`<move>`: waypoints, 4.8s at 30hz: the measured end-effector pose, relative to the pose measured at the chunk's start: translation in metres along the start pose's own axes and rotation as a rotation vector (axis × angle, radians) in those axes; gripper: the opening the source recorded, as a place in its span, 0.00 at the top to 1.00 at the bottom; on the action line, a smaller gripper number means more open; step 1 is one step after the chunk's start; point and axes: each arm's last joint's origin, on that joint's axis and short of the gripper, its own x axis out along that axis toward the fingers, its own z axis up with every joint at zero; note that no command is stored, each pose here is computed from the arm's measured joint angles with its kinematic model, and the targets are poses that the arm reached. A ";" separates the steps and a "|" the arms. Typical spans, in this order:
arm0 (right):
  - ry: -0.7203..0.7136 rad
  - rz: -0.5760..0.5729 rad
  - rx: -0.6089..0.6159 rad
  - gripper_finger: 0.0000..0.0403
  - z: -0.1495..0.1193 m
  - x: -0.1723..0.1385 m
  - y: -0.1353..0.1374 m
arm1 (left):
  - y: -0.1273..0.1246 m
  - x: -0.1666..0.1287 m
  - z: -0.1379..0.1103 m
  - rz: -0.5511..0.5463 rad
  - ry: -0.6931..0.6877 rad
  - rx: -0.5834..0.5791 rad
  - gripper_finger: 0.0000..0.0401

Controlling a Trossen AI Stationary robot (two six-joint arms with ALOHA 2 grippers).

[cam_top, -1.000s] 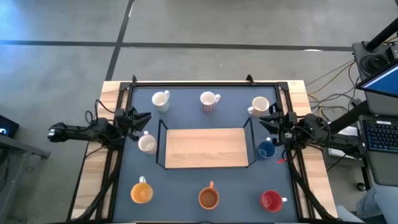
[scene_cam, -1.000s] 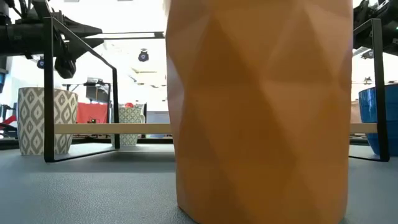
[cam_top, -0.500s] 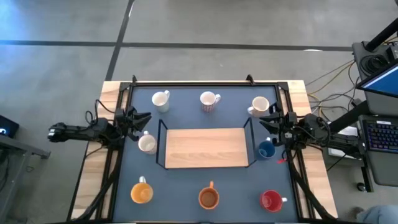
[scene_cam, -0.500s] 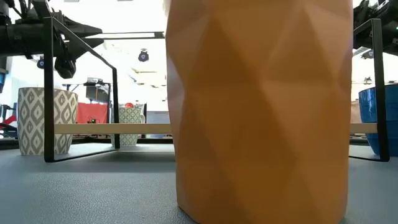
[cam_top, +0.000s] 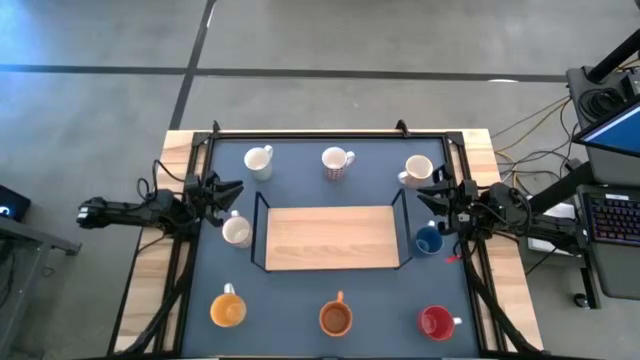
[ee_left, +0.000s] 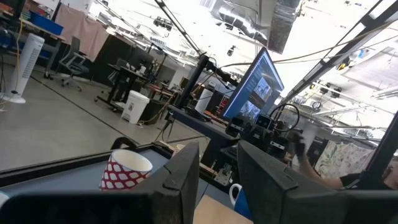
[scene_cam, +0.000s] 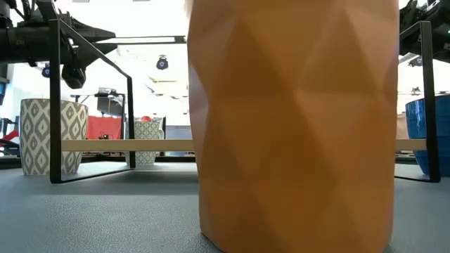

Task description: Place coffee mugs

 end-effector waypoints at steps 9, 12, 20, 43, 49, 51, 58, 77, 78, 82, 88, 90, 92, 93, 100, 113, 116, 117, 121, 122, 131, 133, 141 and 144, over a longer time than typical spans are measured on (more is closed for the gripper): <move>0.000 0.000 0.001 0.83 0.000 0.000 0.000 | 0.000 0.000 0.000 0.001 0.000 0.001 0.77; 0.000 0.000 0.000 0.83 0.000 0.000 0.000 | 0.000 0.000 0.000 0.001 0.000 0.000 0.77; 0.000 0.000 0.000 0.83 0.000 0.000 0.000 | 0.000 0.000 0.000 0.001 0.000 0.000 0.77; 0.000 0.000 0.000 0.83 0.000 0.000 0.000 | 0.000 0.000 0.000 0.001 0.000 0.000 0.77; -0.001 0.000 0.001 0.83 0.000 0.000 0.000 | 0.000 0.000 0.000 0.000 0.000 0.000 0.77; 0.000 0.000 0.000 0.83 0.000 0.000 0.000 | 0.000 0.000 0.000 0.001 0.000 0.000 0.77; 0.000 0.000 0.000 0.83 0.000 0.000 0.000 | 0.000 0.000 0.000 0.000 0.000 0.000 0.77; 0.000 0.000 0.001 0.83 0.000 0.000 0.000 | 0.000 0.000 0.000 0.001 0.000 0.000 0.77; 0.000 0.000 0.001 0.83 0.000 0.000 0.000 | 0.000 0.000 0.000 0.000 0.000 0.000 0.77; -0.001 0.000 0.001 0.83 0.000 0.000 0.000 | 0.000 0.000 0.000 0.001 0.000 0.001 0.77; 0.000 0.000 0.001 0.83 0.000 0.000 0.000 | 0.000 0.000 0.000 0.000 0.000 0.000 0.77; -0.001 0.000 -0.001 0.83 0.000 0.000 0.000 | 0.000 0.000 0.000 0.000 0.000 0.000 0.77; -0.001 0.000 -0.001 0.83 0.000 0.000 0.000 | 0.000 0.000 0.000 0.000 0.000 0.000 0.77; -0.001 0.000 -0.002 0.83 0.000 0.000 0.000 | 0.000 0.000 0.000 0.001 0.000 0.000 0.77; -0.077 0.010 0.034 0.83 0.008 0.000 0.001 | 0.000 0.000 0.000 0.000 0.000 0.000 0.77; -0.095 -0.154 0.054 0.83 0.008 0.000 -0.004 | 0.000 0.000 0.000 0.000 0.000 0.000 0.77; -0.083 -0.192 0.057 0.83 0.006 0.001 -0.006 | 0.000 0.000 0.000 0.000 0.000 0.000 0.77; -0.079 -0.202 0.059 0.83 0.005 0.001 -0.006 | 0.000 0.000 0.000 0.001 0.000 0.001 0.77; -0.048 -0.216 0.060 0.83 0.006 0.004 -0.007 | 0.000 0.000 0.000 0.000 0.000 0.000 0.77; -0.048 -0.228 0.055 0.83 0.008 0.005 -0.007 | 0.000 0.000 0.000 0.001 0.000 0.001 0.77; 0.173 -0.411 -0.005 0.83 0.031 0.023 -0.013 | 0.000 0.000 0.000 0.001 0.000 0.000 0.77; 0.243 -0.451 0.002 0.83 0.037 0.027 -0.014 | 0.000 0.000 0.000 0.000 0.000 0.000 0.77; 0.413 -0.520 0.020 0.83 0.057 0.043 -0.017 | 0.000 0.000 0.000 0.000 -0.001 0.000 0.77; 0.437 -0.529 0.022 0.83 0.061 0.045 -0.017 | 0.000 0.000 0.000 0.001 0.000 0.000 0.77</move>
